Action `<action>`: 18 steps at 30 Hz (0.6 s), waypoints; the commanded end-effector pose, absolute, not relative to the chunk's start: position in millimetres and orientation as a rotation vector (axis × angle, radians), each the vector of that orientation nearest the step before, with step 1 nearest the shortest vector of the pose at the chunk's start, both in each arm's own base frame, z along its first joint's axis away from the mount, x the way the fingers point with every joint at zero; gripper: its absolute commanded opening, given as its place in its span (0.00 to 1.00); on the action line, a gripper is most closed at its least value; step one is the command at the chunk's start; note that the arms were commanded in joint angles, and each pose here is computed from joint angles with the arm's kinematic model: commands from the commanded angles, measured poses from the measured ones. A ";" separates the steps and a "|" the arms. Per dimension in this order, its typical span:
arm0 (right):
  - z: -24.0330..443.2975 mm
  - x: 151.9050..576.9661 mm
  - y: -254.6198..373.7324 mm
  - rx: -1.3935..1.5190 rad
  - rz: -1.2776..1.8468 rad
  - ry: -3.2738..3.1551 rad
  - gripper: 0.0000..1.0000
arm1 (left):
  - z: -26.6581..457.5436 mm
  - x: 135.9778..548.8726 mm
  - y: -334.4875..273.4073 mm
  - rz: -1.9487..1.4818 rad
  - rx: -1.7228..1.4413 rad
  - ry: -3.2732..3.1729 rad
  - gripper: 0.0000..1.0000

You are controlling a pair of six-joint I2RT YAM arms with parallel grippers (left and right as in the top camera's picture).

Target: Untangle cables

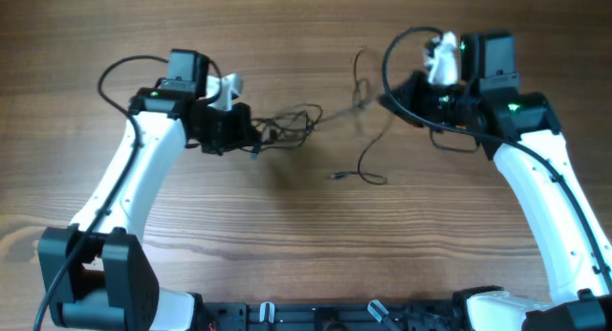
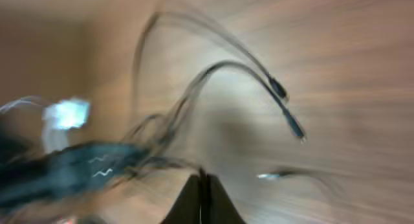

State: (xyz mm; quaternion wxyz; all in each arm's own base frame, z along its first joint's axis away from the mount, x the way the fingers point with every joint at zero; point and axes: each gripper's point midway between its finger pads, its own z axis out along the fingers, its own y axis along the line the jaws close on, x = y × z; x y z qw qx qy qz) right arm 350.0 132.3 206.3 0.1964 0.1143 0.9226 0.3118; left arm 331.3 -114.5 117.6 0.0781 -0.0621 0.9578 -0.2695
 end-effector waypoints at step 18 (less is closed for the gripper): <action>228.2 309.3 178.7 -0.617 0.946 2.407 0.40 | 182.8 312.8 -178.7 -1.585 0.198 2.532 0.04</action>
